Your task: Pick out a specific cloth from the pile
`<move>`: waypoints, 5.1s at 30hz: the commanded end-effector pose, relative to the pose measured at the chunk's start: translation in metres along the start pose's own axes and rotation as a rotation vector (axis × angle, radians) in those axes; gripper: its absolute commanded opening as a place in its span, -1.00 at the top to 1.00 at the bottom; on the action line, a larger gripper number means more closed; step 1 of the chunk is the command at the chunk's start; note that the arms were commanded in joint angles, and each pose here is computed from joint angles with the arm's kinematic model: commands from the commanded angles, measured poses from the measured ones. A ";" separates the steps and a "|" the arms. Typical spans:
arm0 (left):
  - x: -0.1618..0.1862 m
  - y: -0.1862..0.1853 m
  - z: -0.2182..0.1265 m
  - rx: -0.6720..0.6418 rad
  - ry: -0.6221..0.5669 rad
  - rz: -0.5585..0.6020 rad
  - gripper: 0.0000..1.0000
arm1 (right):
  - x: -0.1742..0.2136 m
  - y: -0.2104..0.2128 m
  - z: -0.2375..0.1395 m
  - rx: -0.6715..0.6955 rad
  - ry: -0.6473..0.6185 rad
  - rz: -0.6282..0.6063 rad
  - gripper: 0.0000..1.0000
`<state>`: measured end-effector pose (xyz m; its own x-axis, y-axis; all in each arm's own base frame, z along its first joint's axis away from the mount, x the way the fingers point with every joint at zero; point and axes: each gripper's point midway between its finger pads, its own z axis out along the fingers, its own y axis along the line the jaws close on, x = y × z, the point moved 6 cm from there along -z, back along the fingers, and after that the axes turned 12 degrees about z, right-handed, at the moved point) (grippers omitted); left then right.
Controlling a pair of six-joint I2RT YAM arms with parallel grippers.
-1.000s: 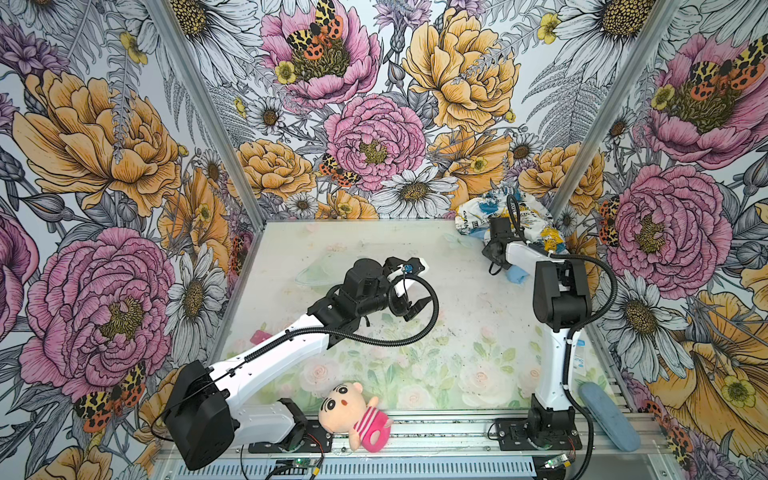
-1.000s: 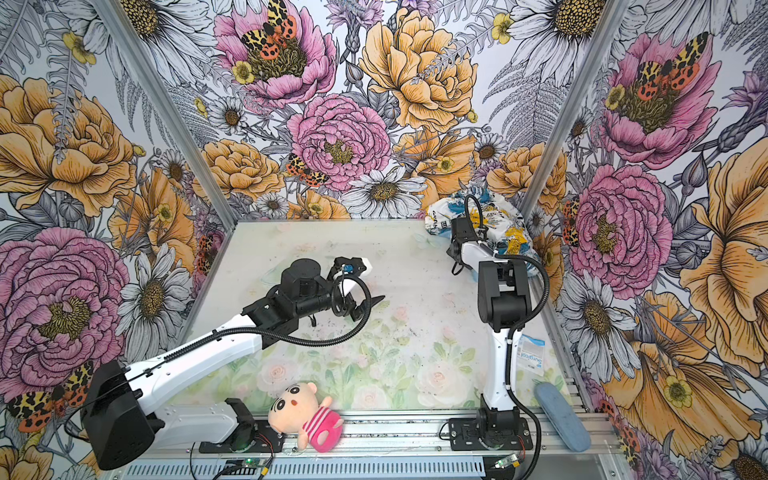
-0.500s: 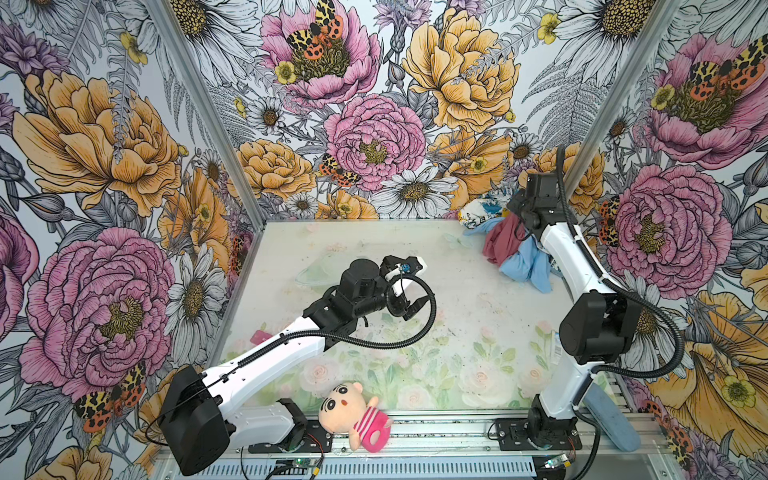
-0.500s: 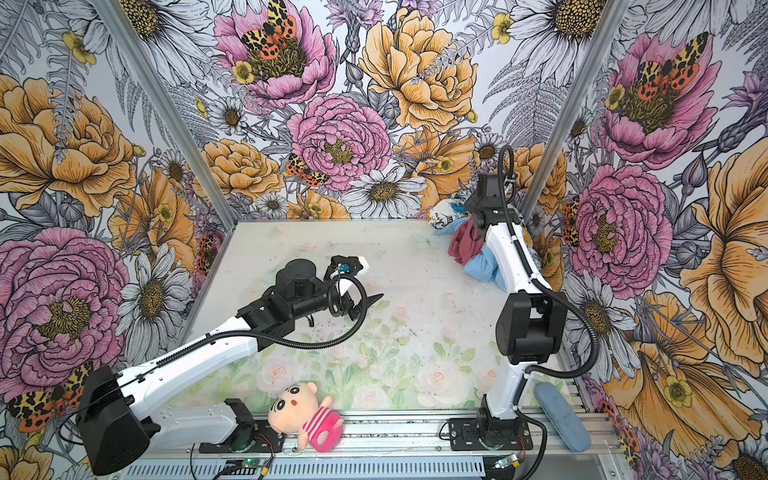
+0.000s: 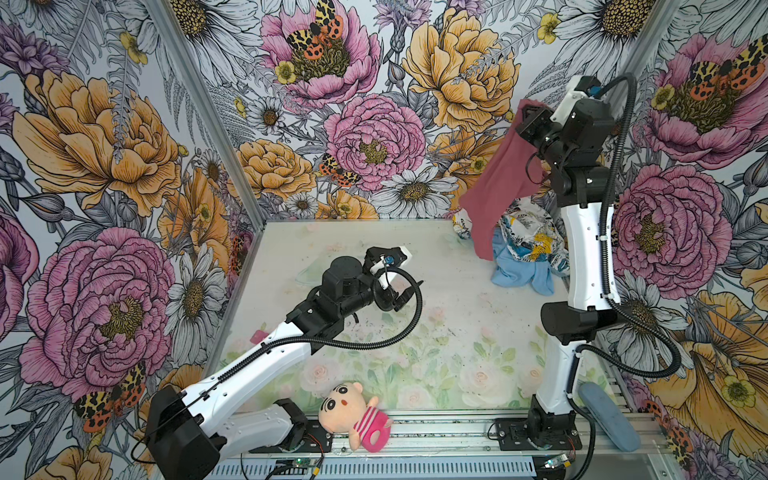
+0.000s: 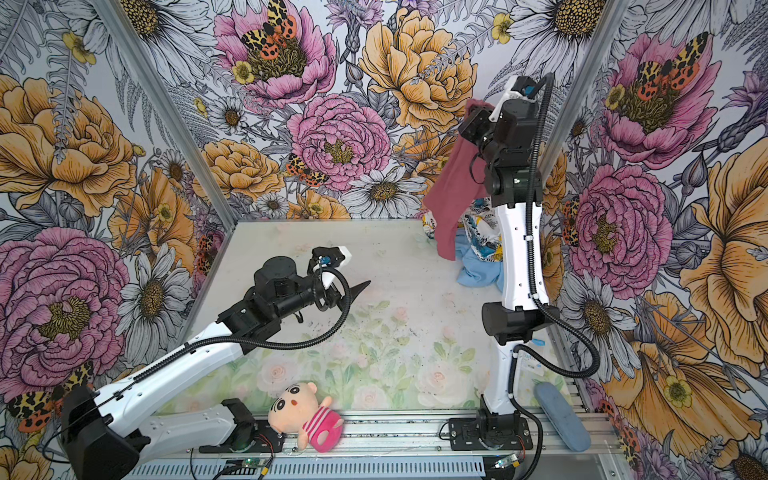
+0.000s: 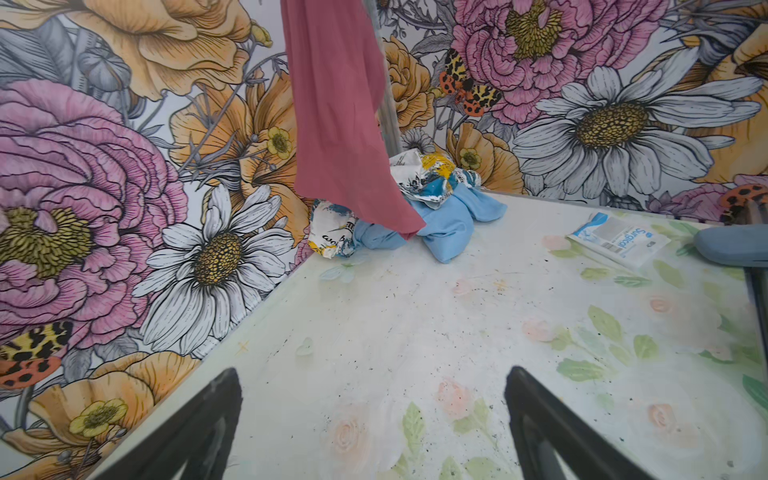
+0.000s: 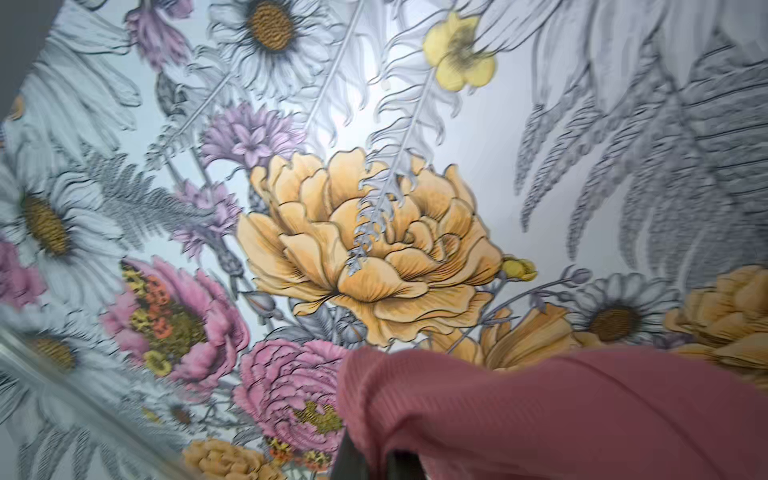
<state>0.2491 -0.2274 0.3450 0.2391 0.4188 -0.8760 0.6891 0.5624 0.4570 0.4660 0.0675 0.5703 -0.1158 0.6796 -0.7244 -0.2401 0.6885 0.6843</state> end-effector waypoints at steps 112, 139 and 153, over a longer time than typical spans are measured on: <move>-0.030 0.318 -0.033 -0.810 0.248 -0.397 1.00 | 0.373 -0.117 -0.218 0.059 0.726 0.092 -0.99; 0.128 0.270 -0.048 -0.870 0.439 -0.537 1.00 | 0.394 -0.121 -0.205 0.052 0.786 0.095 -0.99; 0.181 0.248 0.040 -0.517 0.465 -0.565 1.00 | 0.390 -0.124 -0.210 0.072 0.772 0.086 -0.99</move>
<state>0.4786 -0.0005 0.3006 -0.4407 0.1145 -0.8903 -0.0122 0.9910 0.1334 0.2482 0.1935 0.1704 -0.8002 0.3683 -0.4734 -0.1081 0.6878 0.7178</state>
